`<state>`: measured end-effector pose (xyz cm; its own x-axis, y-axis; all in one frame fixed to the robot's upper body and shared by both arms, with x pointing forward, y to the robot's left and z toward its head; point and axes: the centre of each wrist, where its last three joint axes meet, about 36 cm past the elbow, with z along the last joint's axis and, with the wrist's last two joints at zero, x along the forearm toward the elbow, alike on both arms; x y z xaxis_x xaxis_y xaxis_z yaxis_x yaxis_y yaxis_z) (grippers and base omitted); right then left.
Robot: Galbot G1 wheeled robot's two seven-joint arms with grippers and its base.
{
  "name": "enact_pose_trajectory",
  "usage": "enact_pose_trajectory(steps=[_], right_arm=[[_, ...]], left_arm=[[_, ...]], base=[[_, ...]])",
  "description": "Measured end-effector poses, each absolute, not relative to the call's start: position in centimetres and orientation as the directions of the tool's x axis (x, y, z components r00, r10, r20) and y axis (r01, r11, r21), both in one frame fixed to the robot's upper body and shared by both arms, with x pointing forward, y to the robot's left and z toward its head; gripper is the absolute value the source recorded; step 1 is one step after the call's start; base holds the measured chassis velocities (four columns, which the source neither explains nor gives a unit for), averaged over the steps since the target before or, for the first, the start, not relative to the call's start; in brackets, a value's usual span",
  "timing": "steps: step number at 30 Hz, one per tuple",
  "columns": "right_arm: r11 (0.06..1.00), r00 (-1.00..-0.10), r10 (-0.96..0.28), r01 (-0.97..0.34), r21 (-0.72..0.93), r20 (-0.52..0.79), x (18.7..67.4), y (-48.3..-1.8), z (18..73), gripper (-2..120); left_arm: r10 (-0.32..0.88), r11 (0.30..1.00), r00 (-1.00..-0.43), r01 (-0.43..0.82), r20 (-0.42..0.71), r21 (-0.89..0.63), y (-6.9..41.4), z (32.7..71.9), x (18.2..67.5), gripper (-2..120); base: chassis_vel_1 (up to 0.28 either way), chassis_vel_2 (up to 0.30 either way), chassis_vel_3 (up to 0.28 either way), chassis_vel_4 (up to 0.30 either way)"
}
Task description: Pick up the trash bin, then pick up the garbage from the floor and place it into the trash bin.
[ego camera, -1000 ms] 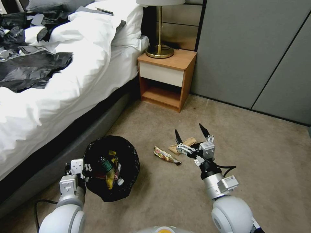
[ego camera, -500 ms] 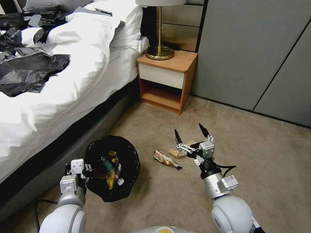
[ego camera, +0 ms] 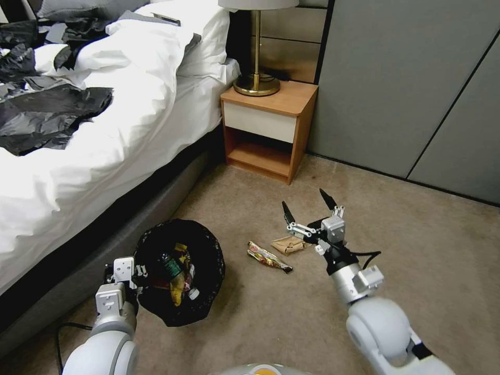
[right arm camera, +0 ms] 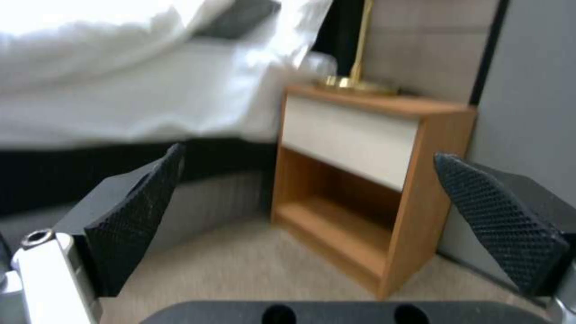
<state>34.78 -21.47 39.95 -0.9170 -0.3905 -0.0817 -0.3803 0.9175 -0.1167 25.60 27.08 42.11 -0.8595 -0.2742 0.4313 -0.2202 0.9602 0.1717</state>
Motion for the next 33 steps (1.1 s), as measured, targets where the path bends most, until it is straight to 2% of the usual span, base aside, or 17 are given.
enact_pose_trajectory(steps=[8, 11, 15, 18, 33], right_arm=[[0.866, -0.889, -0.455, -0.456, -0.205, 0.057, 40.3, -21.5, 37.1, 100], [0.818, -0.856, -0.495, -0.517, -0.253, 0.149, 42.8, -22.0, 34.4, 100], [0.786, -0.834, -0.512, -0.552, -0.278, 0.206, 44.0, -22.6, 32.6, 100], [0.741, -0.798, -0.537, -0.601, -0.300, 0.271, 45.5, -21.9, 28.8, 100], [0.636, -0.717, -0.596, -0.696, -0.333, 0.360, 46.0, -19.9, 22.2, 100]], left_arm=[[-0.279, 0.959, -0.854, -0.226, 0.439, 0.170, 27.0, 41.5, 26.0, 1], [-0.284, 0.958, -0.850, -0.231, 0.444, 0.172, 27.2, 41.2, 26.3, 1], [-0.288, 0.957, -0.847, -0.234, 0.447, 0.173, 27.4, 41.0, 26.5, 1], [-0.291, 0.956, -0.841, -0.239, 0.457, 0.170, 27.4, 40.4, 26.7, 1], [-0.300, 0.954, -0.833, -0.248, 0.465, 0.171, 27.3, 40.0, 26.8, 1]], base=[[0.000, 0.000, 0.000, 0.000], [0.000, 0.000, 0.000, 0.000], [0.000, 0.000, 0.000, 0.000], [0.000, 0.000, 0.000, 0.000], [0.000, 0.000, 0.000, 0.000]])
